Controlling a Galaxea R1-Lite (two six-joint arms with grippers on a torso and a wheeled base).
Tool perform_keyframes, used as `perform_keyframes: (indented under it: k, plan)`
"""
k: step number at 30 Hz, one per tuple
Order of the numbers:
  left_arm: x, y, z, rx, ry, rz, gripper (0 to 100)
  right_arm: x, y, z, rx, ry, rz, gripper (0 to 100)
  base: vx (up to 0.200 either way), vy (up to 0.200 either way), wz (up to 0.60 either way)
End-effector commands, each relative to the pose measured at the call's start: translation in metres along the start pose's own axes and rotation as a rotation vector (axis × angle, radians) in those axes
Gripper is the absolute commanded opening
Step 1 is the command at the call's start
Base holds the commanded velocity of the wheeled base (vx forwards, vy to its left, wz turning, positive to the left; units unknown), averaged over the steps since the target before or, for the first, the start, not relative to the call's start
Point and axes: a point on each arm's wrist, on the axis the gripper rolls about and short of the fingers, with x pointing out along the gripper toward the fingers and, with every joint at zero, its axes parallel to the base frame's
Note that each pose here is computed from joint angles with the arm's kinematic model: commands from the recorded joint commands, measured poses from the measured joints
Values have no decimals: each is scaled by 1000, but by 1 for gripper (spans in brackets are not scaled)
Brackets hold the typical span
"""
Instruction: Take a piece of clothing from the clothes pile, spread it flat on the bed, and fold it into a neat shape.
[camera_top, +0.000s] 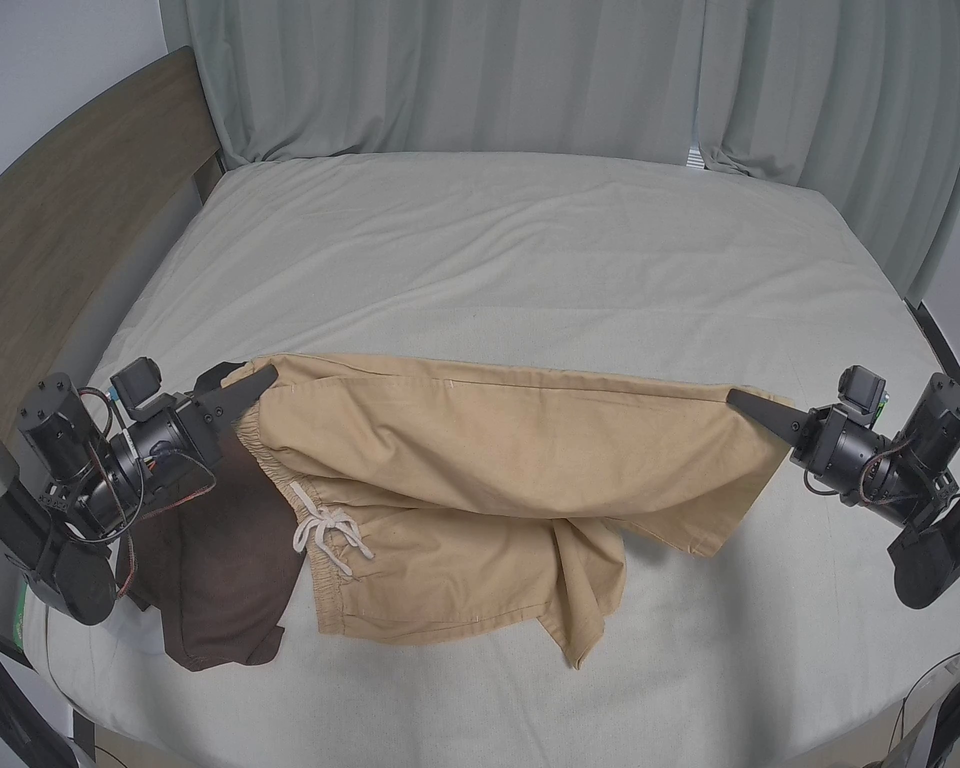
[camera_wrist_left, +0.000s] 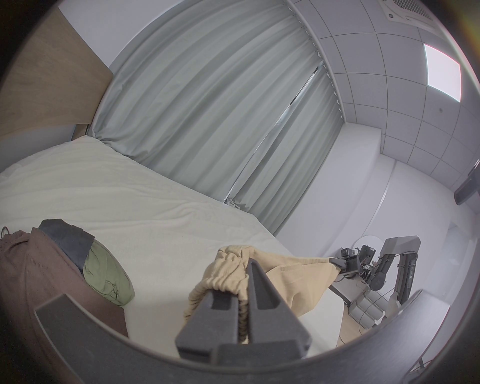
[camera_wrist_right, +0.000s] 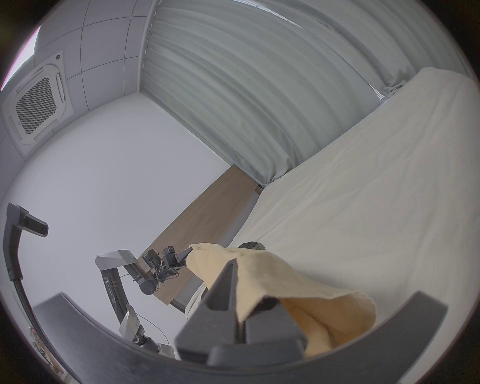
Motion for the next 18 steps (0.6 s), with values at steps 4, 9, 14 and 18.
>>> perform_keyframes:
  k: [4,9,14,18]
  plan:
    - [-1,1,1,0,-1,5,0,-3,-5,5,-10,-17,-19,0,0,0,0]
    - [-1,2,1,1,0,-2,0,-4,-6,9,-20,-29,-23,0,0,0,0]
    - [-2,3,3,4,-4,4,0,-6,-8,11,-25,-40,-33,0,0,0,0]
    - [-2,4,4,7,-7,5,0,-7,-10,14,-30,-48,-39,0,0,0,0]
